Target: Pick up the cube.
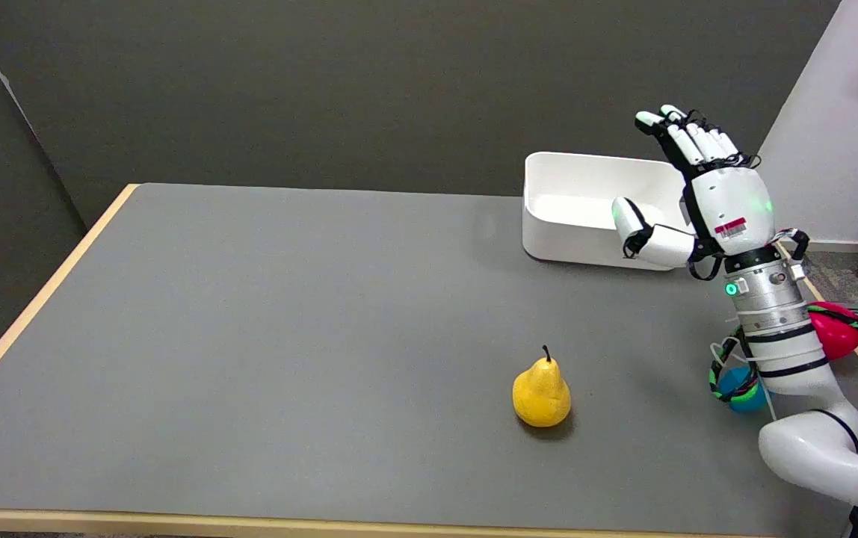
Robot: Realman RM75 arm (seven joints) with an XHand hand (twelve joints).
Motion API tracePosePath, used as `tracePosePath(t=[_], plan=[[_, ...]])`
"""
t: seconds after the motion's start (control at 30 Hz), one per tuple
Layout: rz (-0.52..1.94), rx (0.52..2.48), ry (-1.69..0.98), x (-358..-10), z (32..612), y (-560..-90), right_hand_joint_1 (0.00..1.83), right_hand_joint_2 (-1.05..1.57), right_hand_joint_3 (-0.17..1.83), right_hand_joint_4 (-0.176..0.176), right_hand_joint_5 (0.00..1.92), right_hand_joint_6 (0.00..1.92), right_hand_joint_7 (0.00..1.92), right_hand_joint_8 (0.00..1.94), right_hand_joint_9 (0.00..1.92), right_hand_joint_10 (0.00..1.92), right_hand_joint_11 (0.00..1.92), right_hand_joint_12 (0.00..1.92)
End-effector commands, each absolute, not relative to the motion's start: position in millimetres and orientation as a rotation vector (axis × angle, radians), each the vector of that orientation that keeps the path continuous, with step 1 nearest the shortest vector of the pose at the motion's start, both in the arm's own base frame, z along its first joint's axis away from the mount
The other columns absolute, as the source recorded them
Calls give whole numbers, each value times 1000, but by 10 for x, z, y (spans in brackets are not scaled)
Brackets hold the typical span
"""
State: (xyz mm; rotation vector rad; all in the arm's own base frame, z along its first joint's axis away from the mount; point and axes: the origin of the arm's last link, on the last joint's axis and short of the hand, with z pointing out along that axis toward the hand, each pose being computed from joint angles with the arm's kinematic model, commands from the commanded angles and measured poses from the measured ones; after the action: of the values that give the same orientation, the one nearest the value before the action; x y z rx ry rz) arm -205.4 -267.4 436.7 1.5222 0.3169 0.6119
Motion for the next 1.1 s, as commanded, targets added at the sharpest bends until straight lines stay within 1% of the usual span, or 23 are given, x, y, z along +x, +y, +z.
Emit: tracePosePath(t=[0.03,0.2,0.3,0.4,0.5,0.57,0.63,0.73,0.8,0.87,0.97,1.1], plan=[[605,1521,298,-2089,4372,-2687,291,670,941,104,177,422,160,252,273,726,205,1352],[607,1509,310,-2058,4415,-2610,291,669,941,105,178,423,161,252,274,727,206,1353],[630,1469,347,-1907,4546,-2422,291,669,940,105,179,424,161,252,275,729,206,1353],[637,1409,400,-1669,4751,-2210,289,666,939,105,180,424,166,254,273,733,207,1359],[612,1341,404,-1478,4984,-1972,279,662,940,104,180,424,165,254,260,719,200,1354],[602,1301,378,-1417,5094,-1857,272,660,940,103,180,424,165,254,252,710,195,1348],[579,1258,332,-1416,5203,-1780,264,659,939,103,179,422,165,254,246,702,191,1342],[533,1188,270,-1490,5366,-1668,210,633,999,105,166,440,157,259,236,687,198,1282],[533,1148,233,-1557,5424,-1598,201,630,1000,105,165,440,154,258,230,681,194,1273],[536,1121,208,-1622,5446,-1534,194,628,998,104,163,439,150,256,220,674,189,1266],[541,1078,152,-1756,5463,-1424,227,643,936,99,172,416,149,245,199,656,149,1297],[550,1066,107,-1855,5395,-1356,223,631,934,98,170,414,144,241,193,651,136,1283]])
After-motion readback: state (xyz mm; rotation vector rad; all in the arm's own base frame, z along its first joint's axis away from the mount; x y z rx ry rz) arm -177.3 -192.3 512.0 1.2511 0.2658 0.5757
